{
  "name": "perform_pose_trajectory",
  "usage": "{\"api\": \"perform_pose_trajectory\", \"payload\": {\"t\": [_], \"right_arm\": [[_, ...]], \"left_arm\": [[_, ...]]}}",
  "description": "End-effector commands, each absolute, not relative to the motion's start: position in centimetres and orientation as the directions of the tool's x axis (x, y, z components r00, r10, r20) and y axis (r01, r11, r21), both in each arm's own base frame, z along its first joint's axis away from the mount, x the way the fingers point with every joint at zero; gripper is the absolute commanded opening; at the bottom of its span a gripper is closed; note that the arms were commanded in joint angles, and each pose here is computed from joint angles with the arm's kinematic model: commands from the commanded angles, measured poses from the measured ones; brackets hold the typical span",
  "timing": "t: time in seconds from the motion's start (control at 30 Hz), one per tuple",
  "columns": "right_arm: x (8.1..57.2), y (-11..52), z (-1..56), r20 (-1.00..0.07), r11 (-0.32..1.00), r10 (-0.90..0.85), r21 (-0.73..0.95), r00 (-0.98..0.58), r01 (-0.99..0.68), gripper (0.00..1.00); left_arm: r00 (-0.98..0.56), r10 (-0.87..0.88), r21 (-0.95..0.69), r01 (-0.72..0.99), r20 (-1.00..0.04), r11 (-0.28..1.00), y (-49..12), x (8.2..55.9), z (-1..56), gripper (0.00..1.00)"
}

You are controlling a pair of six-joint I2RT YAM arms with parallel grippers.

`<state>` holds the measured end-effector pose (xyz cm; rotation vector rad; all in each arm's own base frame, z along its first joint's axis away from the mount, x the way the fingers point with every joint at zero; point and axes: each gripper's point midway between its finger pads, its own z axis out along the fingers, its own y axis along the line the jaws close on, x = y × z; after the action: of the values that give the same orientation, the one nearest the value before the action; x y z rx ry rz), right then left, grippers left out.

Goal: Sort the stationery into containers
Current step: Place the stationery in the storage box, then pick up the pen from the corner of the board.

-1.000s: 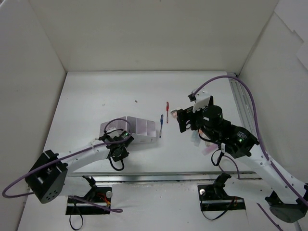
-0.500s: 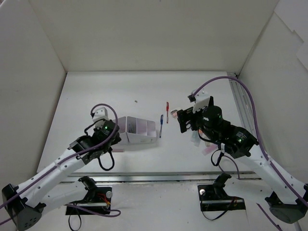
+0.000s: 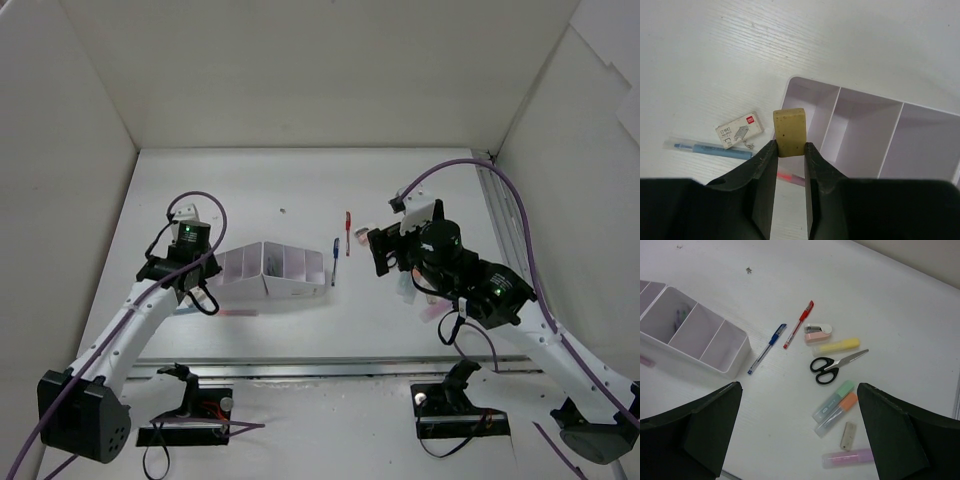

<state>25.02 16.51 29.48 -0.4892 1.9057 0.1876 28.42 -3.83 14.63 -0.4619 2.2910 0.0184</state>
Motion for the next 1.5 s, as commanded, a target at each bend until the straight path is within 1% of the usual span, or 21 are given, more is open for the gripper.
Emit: {"api": "perform_pose_trajectory", "payload": {"t": [0.0,0.07,0.2,0.23,0.3,0.37,0.43,0.47,0.5,0.53,0.63,0.67,0.8,0.87,1.0,1.13,1.27,1.37,1.4,1.43,1.47], "right_arm": [[26.0,15.9,31.0,-0.942,0.923,-0.210,-0.103,-0.260,-0.372,0.98],[25.9,15.9,31.0,-0.943,0.923,-0.208,-0.101,-0.259,-0.371,0.98],[25.9,15.8,30.9,-0.942,0.924,-0.210,-0.104,-0.263,-0.369,0.98],[25.9,16.0,31.0,-0.943,0.922,-0.210,-0.102,-0.260,-0.373,0.98],[25.9,16.0,30.9,-0.942,0.922,-0.211,-0.103,-0.261,-0.373,0.98],[25.9,16.0,31.0,-0.943,0.921,-0.209,-0.100,-0.260,-0.377,0.98],[25.9,16.0,30.9,-0.941,0.921,-0.212,-0.102,-0.262,-0.376,0.98],[25.9,15.9,30.9,-0.942,0.922,-0.210,-0.102,-0.262,-0.374,0.98],[25.8,16.1,30.8,-0.942,0.920,-0.211,-0.101,-0.262,-0.380,0.98],[25.8,15.9,31.0,-0.944,0.921,-0.207,-0.099,-0.257,-0.377,0.98],[25.7,15.8,31.0,-0.944,0.922,-0.204,-0.096,-0.259,-0.375,0.98],[25.7,15.7,31.1,-0.946,0.923,-0.201,-0.095,-0.256,-0.373,0.98],[25.5,15.1,31.5,-0.952,0.931,-0.184,-0.089,-0.246,-0.353,0.98],[25.2,15.0,31.7,-0.954,0.929,-0.182,-0.088,-0.237,-0.359,0.98],[24.9,14.7,31.5,-0.956,0.928,-0.180,-0.087,-0.233,-0.362,0.98],[24.9,14.2,31.7,-0.958,0.937,-0.168,-0.083,-0.231,-0.340,0.98],[24.7,13.8,31.6,-0.960,0.941,-0.164,-0.083,-0.228,-0.329,0.98],[24.6,13.6,31.8,-0.962,0.943,-0.160,-0.082,-0.222,-0.324,0.98],[24.6,13.5,31.9,-0.963,0.943,-0.159,-0.083,-0.218,-0.321,0.98],[24.6,13.5,31.9,-0.963,0.943,-0.160,-0.083,-0.219,-0.322,0.98],[24.6,13.5,31.8,-0.962,0.942,-0.165,-0.087,-0.220,-0.325,0.98]], "left_arm": [[-0.625,-0.260,-0.146,-0.228,-0.736,0.963,-4.6,30.5,15.7,0.00],[-0.655,-0.262,-0.134,-0.240,-0.709,0.962,-4.3,30.3,14.8,0.03],[-0.685,-0.271,-0.143,-0.239,-0.676,0.960,-4.6,30.1,13.8,0.24],[-0.689,-0.272,-0.148,-0.235,-0.672,0.961,-4.7,30.1,13.7,0.33],[-0.690,-0.282,-0.164,-0.233,-0.667,0.959,-5.0,29.8,13.9,0.44],[-0.669,-0.300,-0.188,-0.237,-0.680,0.953,-5.0,29.4,14.9,0.47],[-0.643,-0.341,-0.204,-0.280,-0.686,0.938,-4.5,28.5,16.0,0.83],[-0.623,-0.363,-0.194,-0.324,-0.693,0.926,-3.7,28.1,16.4,0.95],[-0.629,-0.392,-0.182,-0.372,-0.671,0.910,-3.1,26.9,16.2,0.99],[-0.592,-0.471,-0.237,-0.431,-0.654,0.871,-3.1,26.2,16.7,0.99],[-0.572,-0.574,-0.292,-0.512,-0.586,0.808,-3.3,23.6,15.5,0.99],[-0.559,-0.633,-0.346,-0.538,-0.535,0.768,-4.1,23.0,14.9,0.99],[-0.543,-0.749,-0.401,-0.633,-0.381,0.663,-5.4,19.7,10.3,0.99],[-0.526,-0.776,-0.423,-0.651,-0.348,0.630,-6.0,19.3,9.2,0.99],[-0.454,-0.822,-0.400,-0.721,-0.345,0.566,-5.3,19.0,8.3,0.99],[-0.386,-0.855,-0.392,-0.769,-0.346,0.506,-5.2,19.5,8.1,0.93],[-0.321,-0.885,-0.332,-0.839,-0.336,0.430,-4.9,19.5,7.3,0.89],[-0.272,-0.905,-0.295,-0.880,-0.327,0.371,-5.0,19.6,6.7,0.82],[-0.260,-0.907,-0.294,-0.885,-0.331,0.361,-4.9,19.9,6.6,0.76],[-0.241,-0.914,-0.303,-0.889,-0.327,0.342,-5.2,20.1,6.6,0.74],[-0.234,-0.914,-0.300,-0.892,-0.331,0.337,-5.2,20.2,6.4,0.70]]}}
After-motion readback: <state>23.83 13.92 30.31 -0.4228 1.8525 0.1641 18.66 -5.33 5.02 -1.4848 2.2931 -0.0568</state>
